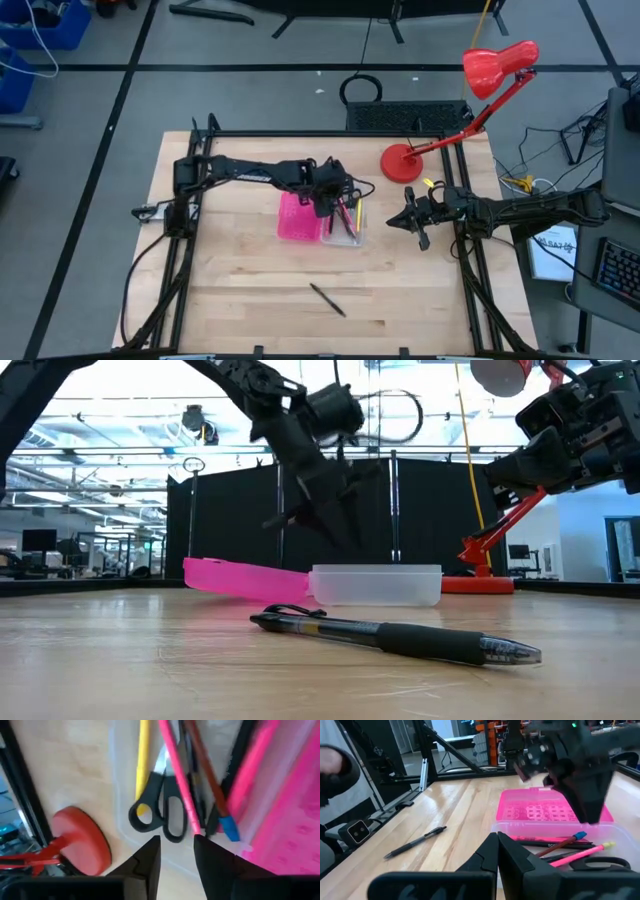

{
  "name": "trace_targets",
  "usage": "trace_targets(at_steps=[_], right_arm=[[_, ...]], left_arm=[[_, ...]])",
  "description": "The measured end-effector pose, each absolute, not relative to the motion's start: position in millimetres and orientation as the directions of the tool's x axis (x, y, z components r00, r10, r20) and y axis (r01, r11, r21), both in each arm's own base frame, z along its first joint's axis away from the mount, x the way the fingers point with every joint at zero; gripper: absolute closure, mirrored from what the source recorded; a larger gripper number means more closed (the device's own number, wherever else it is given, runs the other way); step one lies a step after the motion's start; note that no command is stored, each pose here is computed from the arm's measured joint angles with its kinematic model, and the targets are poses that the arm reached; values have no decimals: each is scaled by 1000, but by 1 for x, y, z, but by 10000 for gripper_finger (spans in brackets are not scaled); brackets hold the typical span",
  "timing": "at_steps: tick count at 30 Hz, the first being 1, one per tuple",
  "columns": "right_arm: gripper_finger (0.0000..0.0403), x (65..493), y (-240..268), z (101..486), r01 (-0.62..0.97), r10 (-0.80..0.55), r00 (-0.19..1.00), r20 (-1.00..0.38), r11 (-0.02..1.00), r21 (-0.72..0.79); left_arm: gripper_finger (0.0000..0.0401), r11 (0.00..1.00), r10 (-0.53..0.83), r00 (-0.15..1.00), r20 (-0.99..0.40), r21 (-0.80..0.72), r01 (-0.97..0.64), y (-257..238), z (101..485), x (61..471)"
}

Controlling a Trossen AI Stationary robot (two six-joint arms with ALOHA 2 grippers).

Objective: Pick & place school supplies into a supply box
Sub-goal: Put the black pen into the supply box

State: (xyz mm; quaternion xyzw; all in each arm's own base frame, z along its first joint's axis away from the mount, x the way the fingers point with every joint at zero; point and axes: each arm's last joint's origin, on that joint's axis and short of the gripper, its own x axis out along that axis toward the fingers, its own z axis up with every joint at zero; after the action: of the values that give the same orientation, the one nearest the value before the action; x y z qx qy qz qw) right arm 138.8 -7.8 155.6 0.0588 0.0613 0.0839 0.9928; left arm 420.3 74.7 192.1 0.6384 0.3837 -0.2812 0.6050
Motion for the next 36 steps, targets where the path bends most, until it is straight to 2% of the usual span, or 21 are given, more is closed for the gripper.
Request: trace_targets(at_steps=[4,8,10,13,17,21,25,29,33,36], right_arm=[[403,139,-8,156,-161,174,979,-106,980,121],[403,139,-8,156,-160,173,979,-104,980,122],[403,139,-8,156,-160,173,979,-104,980,122],[403,139,-8,156,-152,163,981,-105,983,106],[403,139,-11,155,-58,69,990,-120,994,91],[403,139,-12,155,-24,37,992,-121,994,108],[403,139,-12,156,-26,38,993,-109,994,109],[403,139,-12,156,-24,37,993,-114,994,109],[403,139,-12,155,-24,37,992,-119,994,110],[403,139,-12,153,-24,37,990,-136,995,99]], left_arm=[[301,78,114,476,-872,486,871,56,223,396],[376,321,59,388,-920,385,865,52,250,362],[392,441,61,391,-918,376,815,53,255,342],[396,490,29,471,-882,423,762,45,250,311],[396,532,-35,630,-776,519,669,38,234,267],[396,580,-163,784,-599,585,568,37,225,228],[396,703,-240,895,-376,569,427,36,235,202],[397,830,-230,946,-229,461,314,33,246,182],[398,835,-252,948,-192,451,314,30,247,165],[398,862,-220,965,-144,434,261,32,250,153]])
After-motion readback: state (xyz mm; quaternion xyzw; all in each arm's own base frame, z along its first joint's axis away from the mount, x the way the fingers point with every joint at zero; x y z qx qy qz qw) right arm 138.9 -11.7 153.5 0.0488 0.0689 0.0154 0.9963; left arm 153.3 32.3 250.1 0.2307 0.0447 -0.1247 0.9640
